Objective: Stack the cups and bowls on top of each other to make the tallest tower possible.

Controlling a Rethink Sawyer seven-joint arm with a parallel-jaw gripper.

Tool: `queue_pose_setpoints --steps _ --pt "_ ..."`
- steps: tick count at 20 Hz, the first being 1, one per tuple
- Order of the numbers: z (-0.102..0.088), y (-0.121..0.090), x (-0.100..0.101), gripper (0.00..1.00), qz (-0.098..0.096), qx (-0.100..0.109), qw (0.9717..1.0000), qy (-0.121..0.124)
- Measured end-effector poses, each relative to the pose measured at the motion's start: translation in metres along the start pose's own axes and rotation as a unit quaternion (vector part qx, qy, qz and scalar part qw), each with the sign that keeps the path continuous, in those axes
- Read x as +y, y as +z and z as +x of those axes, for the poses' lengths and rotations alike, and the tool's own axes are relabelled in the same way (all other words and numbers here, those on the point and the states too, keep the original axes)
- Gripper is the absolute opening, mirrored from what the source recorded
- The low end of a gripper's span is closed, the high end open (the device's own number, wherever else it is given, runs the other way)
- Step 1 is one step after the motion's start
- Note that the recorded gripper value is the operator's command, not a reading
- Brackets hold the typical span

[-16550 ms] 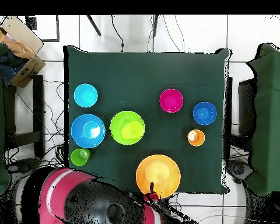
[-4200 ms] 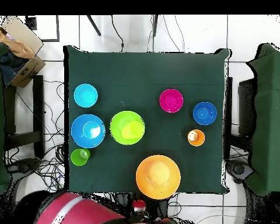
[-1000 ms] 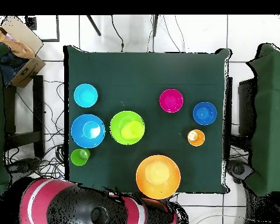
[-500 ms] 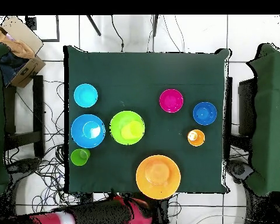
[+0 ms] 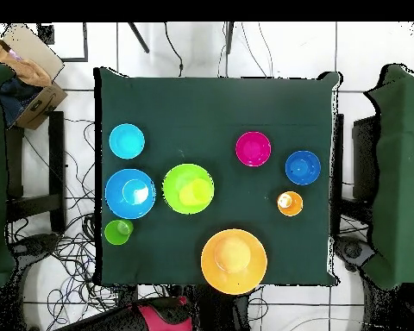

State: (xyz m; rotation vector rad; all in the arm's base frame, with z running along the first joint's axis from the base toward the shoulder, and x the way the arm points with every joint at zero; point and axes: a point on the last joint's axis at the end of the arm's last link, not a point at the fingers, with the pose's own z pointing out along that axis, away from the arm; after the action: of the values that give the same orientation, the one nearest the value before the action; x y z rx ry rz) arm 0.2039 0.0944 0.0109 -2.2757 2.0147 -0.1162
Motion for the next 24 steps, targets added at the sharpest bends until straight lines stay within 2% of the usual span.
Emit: queue_pose_setpoints --steps 2,3,4,6,9,11,12,14,16,17,19,20,22,23,24 --pt "0.002 -0.002 0.0 1.0 -0.01 -0.027 0.9995 0.014" --pt "0.002 -0.004 0.0 1.0 -0.017 -0.053 0.9981 0.026" --pt "0.001 -0.004 -0.001 1.0 -0.019 -0.065 0.9972 0.033" --pt "-0.002 -0.006 -0.003 1.0 -0.021 -0.113 0.9916 0.06" --pt "-0.007 -0.009 -0.005 1.0 -0.016 -0.149 0.9854 0.081" --pt "-0.008 -0.009 -0.004 1.0 -0.017 -0.148 0.986 0.076" --pt "-0.01 -0.009 -0.001 1.0 -0.018 -0.126 0.9902 0.057" --pt "-0.01 -0.007 0.002 1.0 -0.014 -0.089 0.9955 0.029" --pt "-0.01 -0.005 0.002 1.0 -0.009 -0.052 0.9986 0.002" --pt "-0.007 -0.005 0.002 1.0 -0.003 0.004 0.9992 -0.041" --pt "-0.004 -0.006 0.002 1.0 -0.001 0.038 0.9972 -0.065" --pt "-0.001 -0.007 0.002 1.0 0.0 0.061 0.9949 -0.081" --pt "0.005 -0.011 0.002 1.0 0.002 0.106 0.9882 -0.111" --pt "0.009 -0.013 0.001 1.0 0.003 0.128 0.9837 -0.126" --pt "0.013 -0.015 0.001 1.0 0.003 0.144 0.9803 -0.135"
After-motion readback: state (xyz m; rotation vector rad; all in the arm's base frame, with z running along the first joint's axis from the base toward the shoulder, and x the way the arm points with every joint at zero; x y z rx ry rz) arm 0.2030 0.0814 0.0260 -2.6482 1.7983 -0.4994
